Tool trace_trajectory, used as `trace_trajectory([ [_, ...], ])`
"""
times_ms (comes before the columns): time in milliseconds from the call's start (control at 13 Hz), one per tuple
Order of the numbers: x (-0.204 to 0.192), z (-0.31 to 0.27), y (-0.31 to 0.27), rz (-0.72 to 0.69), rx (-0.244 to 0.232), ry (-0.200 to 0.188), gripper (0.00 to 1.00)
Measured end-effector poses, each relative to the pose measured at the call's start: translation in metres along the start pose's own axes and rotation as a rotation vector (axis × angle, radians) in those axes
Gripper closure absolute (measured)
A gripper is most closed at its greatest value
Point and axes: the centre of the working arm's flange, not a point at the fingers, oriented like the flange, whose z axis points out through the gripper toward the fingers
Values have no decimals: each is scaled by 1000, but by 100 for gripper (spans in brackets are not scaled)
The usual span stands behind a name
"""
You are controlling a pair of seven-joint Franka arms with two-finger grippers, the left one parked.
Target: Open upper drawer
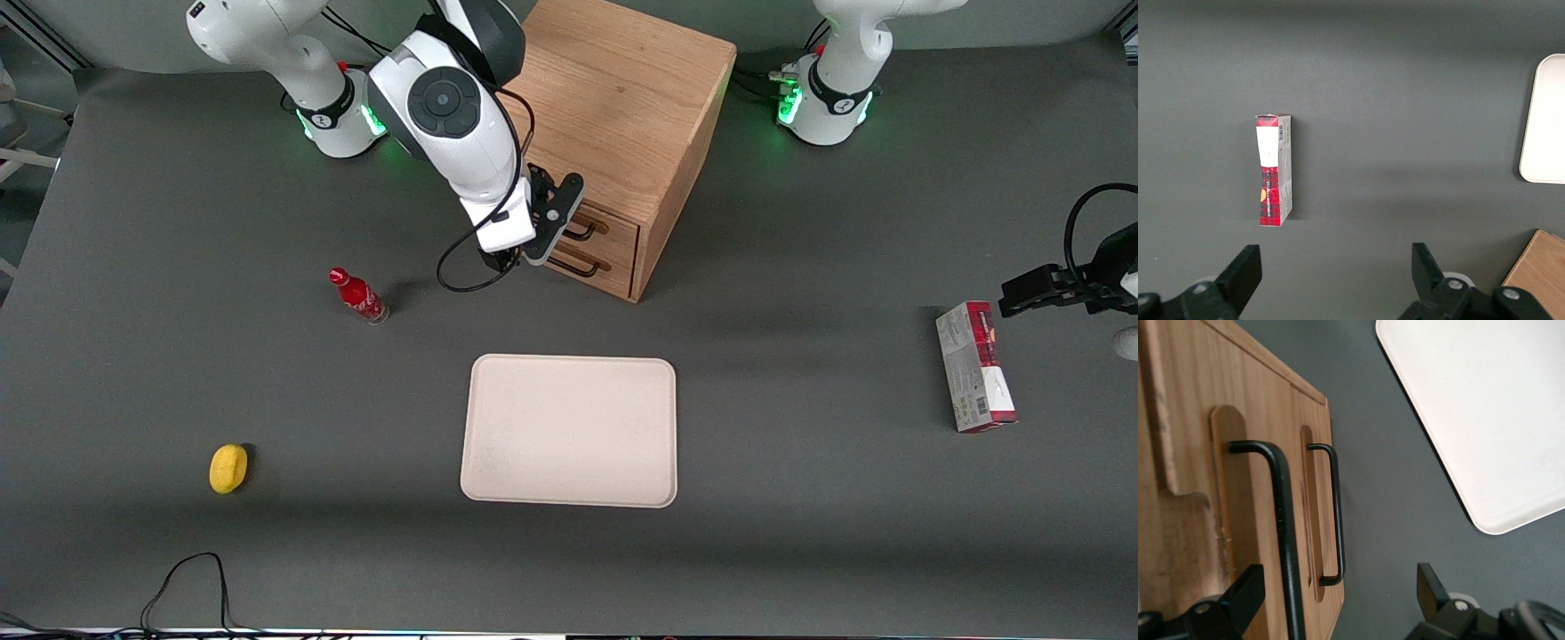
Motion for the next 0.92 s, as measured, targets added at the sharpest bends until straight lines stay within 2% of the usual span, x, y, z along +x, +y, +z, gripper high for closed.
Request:
trace_trajectory([
  [385, 0, 35, 6, 10, 5, -28, 0],
  [769, 0, 35, 10, 15, 3, -24, 0],
  [923, -3, 30, 30, 45, -7, -8, 0],
])
